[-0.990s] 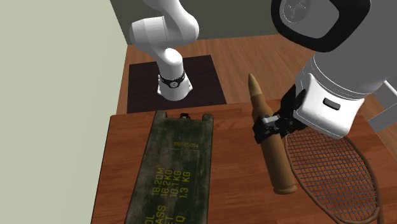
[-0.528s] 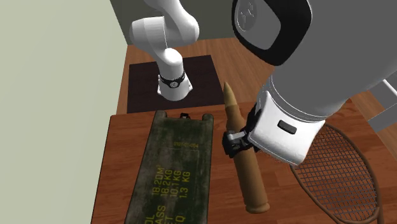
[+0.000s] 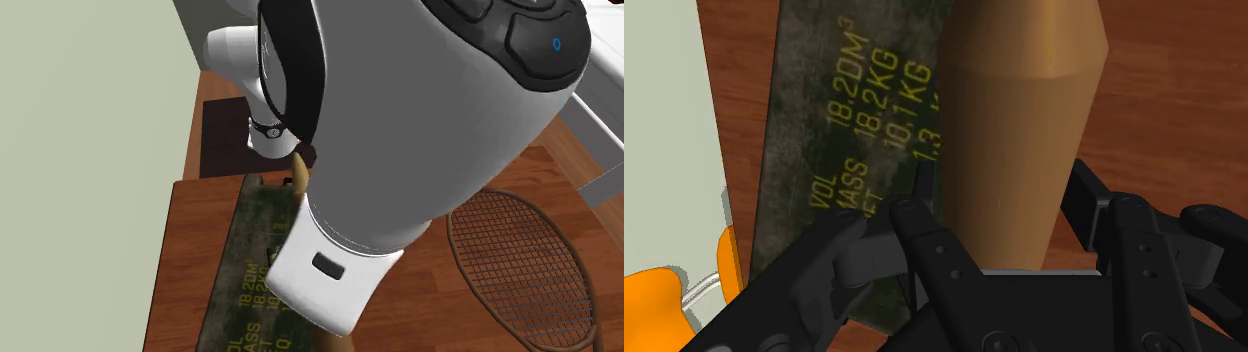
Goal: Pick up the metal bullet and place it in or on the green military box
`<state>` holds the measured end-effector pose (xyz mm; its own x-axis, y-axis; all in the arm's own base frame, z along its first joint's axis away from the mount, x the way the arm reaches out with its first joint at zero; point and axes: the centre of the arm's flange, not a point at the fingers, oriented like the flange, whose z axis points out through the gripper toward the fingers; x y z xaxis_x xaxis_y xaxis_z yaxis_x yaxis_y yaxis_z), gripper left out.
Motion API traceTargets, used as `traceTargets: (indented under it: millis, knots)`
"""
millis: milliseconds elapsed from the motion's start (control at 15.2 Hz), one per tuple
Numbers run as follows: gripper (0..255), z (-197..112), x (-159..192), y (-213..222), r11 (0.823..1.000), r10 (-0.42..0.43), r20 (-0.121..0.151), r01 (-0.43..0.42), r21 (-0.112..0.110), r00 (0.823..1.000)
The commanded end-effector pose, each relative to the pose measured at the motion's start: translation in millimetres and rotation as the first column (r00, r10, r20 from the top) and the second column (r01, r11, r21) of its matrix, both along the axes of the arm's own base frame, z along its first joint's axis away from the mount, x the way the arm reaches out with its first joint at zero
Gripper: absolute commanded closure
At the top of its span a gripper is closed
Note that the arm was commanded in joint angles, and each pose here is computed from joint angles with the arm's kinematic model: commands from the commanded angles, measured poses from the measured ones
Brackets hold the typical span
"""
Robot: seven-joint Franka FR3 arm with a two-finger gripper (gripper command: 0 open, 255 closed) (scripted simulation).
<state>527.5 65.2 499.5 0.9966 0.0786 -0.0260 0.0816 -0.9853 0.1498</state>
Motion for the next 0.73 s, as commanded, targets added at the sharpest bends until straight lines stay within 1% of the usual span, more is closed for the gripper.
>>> traceTargets:
  millis: [0, 264, 660]
  knots:
    - [255, 3, 9, -27, 1.0, 0.001, 0.001, -0.001, 0.0, 1.0]
    - [255, 4, 26, -82, 1.0, 0.001, 0.001, -0.001, 0.0, 1.0]
    - [255, -28, 26, -82, 1.0, 0.001, 0.001, -0.001, 0.0, 1.0]
